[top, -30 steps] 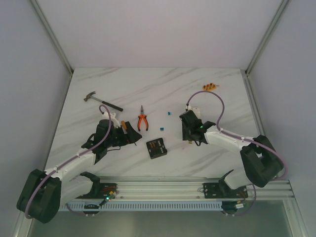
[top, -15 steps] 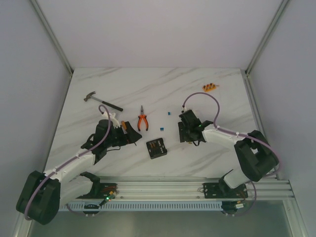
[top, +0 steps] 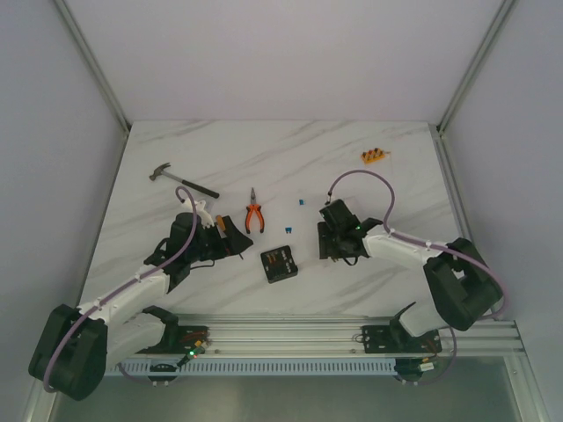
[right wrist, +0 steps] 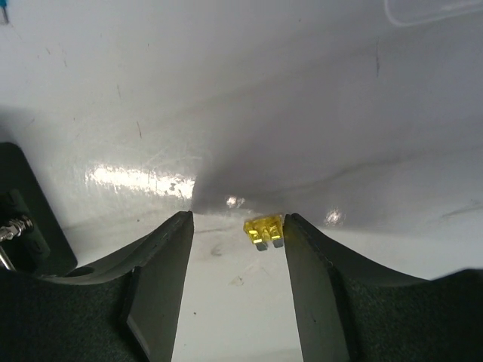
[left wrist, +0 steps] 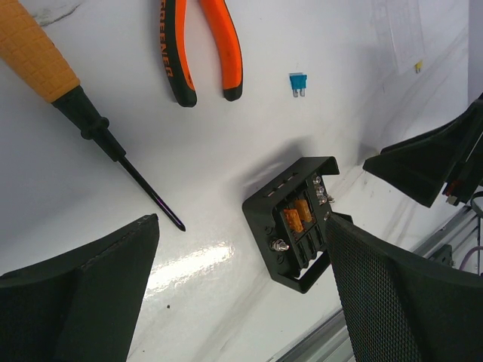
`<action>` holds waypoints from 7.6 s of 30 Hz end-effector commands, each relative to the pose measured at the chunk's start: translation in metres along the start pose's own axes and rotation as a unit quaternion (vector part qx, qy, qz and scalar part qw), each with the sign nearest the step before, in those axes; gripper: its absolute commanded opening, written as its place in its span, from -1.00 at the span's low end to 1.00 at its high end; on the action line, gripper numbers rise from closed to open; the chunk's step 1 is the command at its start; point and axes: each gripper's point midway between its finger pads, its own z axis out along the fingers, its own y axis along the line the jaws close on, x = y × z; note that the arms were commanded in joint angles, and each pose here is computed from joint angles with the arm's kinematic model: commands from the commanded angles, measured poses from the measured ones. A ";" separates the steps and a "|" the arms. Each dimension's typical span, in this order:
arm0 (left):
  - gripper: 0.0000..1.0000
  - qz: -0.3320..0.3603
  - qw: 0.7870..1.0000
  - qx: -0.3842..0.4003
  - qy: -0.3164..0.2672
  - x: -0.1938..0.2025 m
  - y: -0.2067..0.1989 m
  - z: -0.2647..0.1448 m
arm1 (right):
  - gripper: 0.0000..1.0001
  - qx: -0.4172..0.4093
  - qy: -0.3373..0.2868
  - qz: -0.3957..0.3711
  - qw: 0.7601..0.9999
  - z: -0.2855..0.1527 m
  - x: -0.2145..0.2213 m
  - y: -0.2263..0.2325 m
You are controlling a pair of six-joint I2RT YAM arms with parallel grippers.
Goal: Snap on the fuse box
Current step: Pick up the fuse from the center of the board.
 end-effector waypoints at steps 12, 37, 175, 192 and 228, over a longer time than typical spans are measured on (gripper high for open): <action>1.00 -0.005 1.000 0.011 0.003 -0.003 -0.009 -0.001 | 0.10 0.082 0.058 -0.028 0.995 -0.005 0.033 -0.018; 1.00 -0.008 1.000 0.010 0.006 -0.001 -0.008 -0.001 | -0.19 0.109 0.106 0.017 0.988 0.007 0.048 -0.018; -0.88 0.133 0.957 0.175 -0.189 -0.022 -0.156 0.002 | -0.49 -0.246 -0.159 0.154 0.944 -0.121 -0.087 0.156; -1.00 0.238 0.931 0.238 -0.139 -0.031 -0.145 -0.024 | 0.24 -0.345 -0.313 -0.163 0.870 -0.187 -0.098 0.145; -1.00 0.332 0.808 0.482 -0.060 -0.011 -0.218 -0.092 | -0.51 -0.537 -0.265 -0.412 0.686 -0.240 -0.061 0.171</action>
